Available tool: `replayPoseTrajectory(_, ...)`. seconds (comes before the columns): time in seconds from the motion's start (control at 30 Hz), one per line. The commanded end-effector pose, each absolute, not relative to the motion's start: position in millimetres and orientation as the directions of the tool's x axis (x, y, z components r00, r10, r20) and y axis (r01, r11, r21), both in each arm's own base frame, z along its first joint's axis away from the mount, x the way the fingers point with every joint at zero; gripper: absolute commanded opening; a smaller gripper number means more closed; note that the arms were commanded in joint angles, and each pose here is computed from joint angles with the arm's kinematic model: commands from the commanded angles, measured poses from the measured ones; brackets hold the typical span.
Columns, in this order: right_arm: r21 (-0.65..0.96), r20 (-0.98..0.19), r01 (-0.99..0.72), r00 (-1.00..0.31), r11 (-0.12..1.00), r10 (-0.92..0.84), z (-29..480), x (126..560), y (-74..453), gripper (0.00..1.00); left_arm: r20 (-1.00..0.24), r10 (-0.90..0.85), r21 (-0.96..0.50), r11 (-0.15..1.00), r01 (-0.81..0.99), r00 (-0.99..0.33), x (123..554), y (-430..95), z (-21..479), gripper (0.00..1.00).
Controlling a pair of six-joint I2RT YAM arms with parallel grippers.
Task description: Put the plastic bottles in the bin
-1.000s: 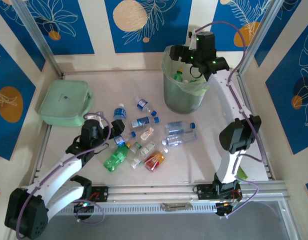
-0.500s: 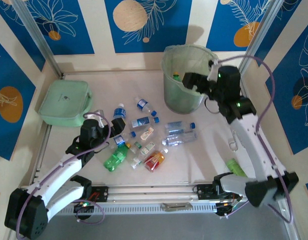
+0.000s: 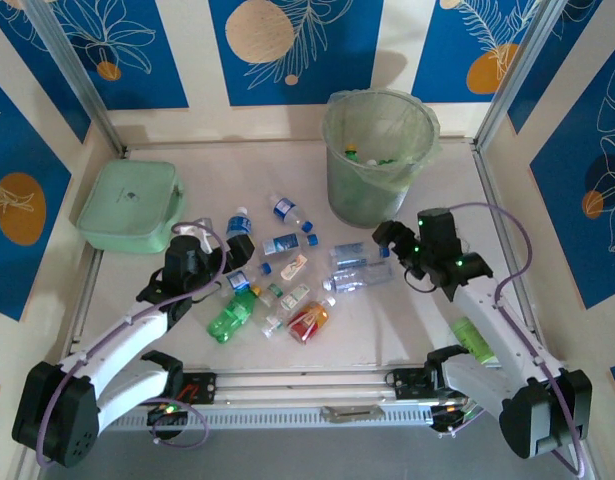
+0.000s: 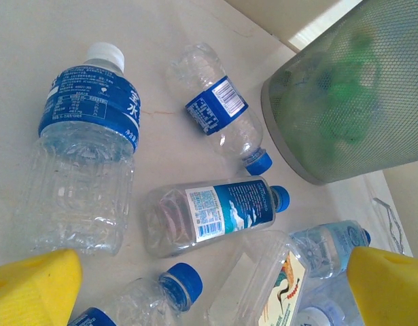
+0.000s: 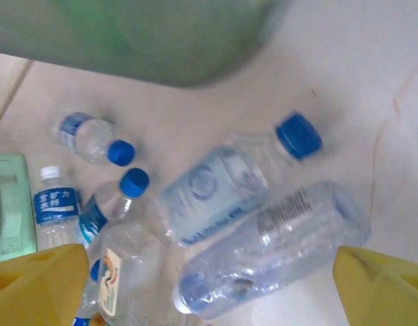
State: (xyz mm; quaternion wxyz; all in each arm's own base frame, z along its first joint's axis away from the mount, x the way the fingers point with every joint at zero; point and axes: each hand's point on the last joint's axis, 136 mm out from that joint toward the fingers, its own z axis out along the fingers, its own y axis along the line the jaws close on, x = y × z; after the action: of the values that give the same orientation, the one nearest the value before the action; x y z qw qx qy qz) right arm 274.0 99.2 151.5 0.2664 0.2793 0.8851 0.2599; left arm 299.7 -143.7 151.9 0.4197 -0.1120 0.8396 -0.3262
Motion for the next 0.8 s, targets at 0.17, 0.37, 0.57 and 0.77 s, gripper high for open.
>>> replayPoseTrajectory(0.17,0.628,-0.059,0.578,-0.632,0.521,0.773,103,256,128,0.93,-0.646,-0.458,-0.634,0.767,0.096,-0.610,297,-141,153,0.99)
replayPoseTrajectory(0.37,0.525,0.063,0.706,-0.590,0.476,0.805,73,249,142,0.93,-0.651,-0.460,-0.628,0.773,0.087,-0.604,294,-138,151,0.99)
replayPoseTrajectory(0.57,0.520,0.085,0.709,-0.598,0.477,0.797,62,256,155,0.89,-0.657,-0.462,-0.614,0.786,0.068,-0.595,288,-130,148,0.99)
replayPoseTrajectory(0.77,0.511,0.063,0.710,-0.593,0.485,0.802,55,267,156,0.89,-0.659,-0.464,-0.610,0.790,0.060,-0.592,285,-127,146,0.99)
